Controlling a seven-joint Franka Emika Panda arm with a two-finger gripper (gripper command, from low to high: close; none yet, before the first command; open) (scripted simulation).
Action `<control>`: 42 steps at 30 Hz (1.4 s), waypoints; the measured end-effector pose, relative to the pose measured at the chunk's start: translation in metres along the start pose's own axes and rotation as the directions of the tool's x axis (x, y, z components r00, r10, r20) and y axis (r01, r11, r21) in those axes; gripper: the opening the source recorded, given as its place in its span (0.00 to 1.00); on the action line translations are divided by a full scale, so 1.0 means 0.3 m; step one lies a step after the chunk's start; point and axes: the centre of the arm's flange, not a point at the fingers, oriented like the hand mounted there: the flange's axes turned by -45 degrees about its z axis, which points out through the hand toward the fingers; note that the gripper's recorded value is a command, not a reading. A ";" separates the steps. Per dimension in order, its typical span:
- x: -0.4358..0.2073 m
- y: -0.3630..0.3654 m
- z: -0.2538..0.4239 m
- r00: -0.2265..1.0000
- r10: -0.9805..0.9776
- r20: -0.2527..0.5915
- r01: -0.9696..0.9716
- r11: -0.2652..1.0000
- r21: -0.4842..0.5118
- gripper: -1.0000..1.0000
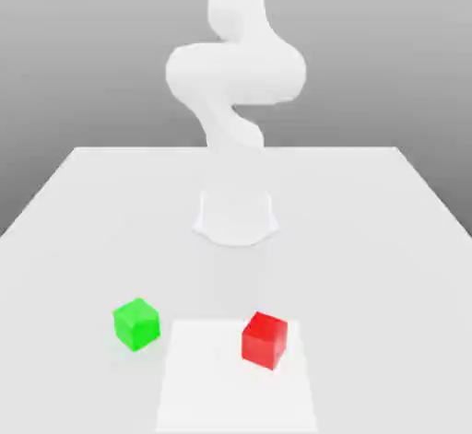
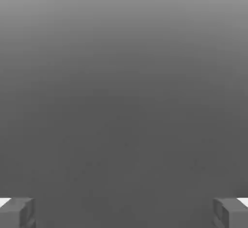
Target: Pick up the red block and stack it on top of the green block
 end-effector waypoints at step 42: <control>-1.094 -0.147 1.261 0.388 -0.851 0.355 0.644 0.526 0.556 0.50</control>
